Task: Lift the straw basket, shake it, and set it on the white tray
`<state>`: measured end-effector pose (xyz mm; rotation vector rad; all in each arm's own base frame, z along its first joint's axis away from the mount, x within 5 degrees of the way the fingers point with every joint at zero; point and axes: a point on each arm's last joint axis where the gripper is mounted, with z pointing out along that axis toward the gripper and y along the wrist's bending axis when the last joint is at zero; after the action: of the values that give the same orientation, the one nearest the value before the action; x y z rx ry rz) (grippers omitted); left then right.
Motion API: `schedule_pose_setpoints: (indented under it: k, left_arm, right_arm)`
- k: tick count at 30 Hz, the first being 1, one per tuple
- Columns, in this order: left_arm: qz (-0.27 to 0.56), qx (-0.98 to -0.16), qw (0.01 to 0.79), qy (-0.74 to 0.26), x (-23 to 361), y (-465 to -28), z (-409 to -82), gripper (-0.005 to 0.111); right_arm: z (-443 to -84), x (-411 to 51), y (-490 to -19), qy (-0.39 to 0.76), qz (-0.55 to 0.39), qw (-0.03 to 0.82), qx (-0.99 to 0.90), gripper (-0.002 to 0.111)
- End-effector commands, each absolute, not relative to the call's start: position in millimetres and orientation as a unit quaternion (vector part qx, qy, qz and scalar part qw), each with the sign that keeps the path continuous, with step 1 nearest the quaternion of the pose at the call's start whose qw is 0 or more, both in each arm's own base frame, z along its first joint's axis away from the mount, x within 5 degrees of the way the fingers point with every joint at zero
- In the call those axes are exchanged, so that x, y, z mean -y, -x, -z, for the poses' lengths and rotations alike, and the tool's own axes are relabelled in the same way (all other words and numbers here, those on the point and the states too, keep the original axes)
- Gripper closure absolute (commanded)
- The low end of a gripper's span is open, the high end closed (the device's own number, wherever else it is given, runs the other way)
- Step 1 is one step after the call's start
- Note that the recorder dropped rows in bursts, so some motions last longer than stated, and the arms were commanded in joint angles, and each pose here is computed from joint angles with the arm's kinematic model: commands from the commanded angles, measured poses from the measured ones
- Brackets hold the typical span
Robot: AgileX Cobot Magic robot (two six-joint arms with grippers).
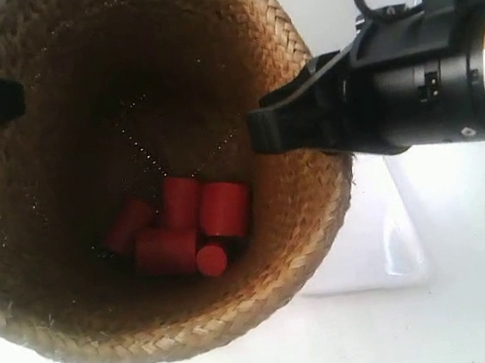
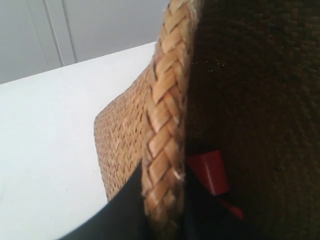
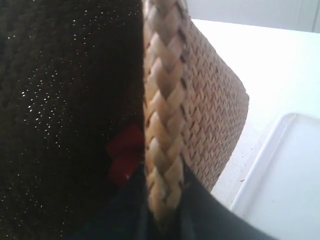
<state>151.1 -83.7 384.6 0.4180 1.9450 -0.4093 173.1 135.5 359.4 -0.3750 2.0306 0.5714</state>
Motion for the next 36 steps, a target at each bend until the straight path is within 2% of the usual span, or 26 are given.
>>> schedule_pose_setpoints:
  k: [1,10,14,18,25,33,36]
  left_arm:
    - [0.158,-0.825,0.518,-0.162,90.4,-169.7,-394.1,0.107]
    - [0.075,-0.908,0.389,-0.133,103.5,-216.3,-388.3,0.107]
    - [0.069,-0.912,0.380,-0.135,113.8,-236.4,-399.5,0.107]
    - [0.098,-0.913,0.371,-0.140,127.5,-249.6,-411.6,0.107]
    - [0.121,-0.928,0.316,-0.153,154.6,-285.0,-405.5,0.107]
    - [0.127,-0.946,0.260,-0.148,178.3,-318.6,-385.9,0.107]
    - [0.132,-0.943,0.262,-0.159,191.6,-323.2,-383.7,0.107]
  right_arm:
    - [-382.0,-130.5,-174.4,0.169,-0.207,0.511,-0.817,0.108]
    - [-399.6,-88.0,-187.5,0.077,-0.091,0.496,-0.860,0.108]
    - [-401.1,-72.6,-196.4,0.061,-0.046,0.484,-0.872,0.108]
    - [-398.5,-64.1,-210.5,0.052,-0.011,0.465,-0.884,0.108]
    - [-400.3,-57.8,-248.6,0.038,0.011,0.428,-0.903,0.108]
    - [-378.6,-46.5,-298.4,0.036,0.008,0.304,-0.952,0.108]
    - [-383.7,-41.5,-301.9,0.038,-0.004,0.308,-0.951,0.108]
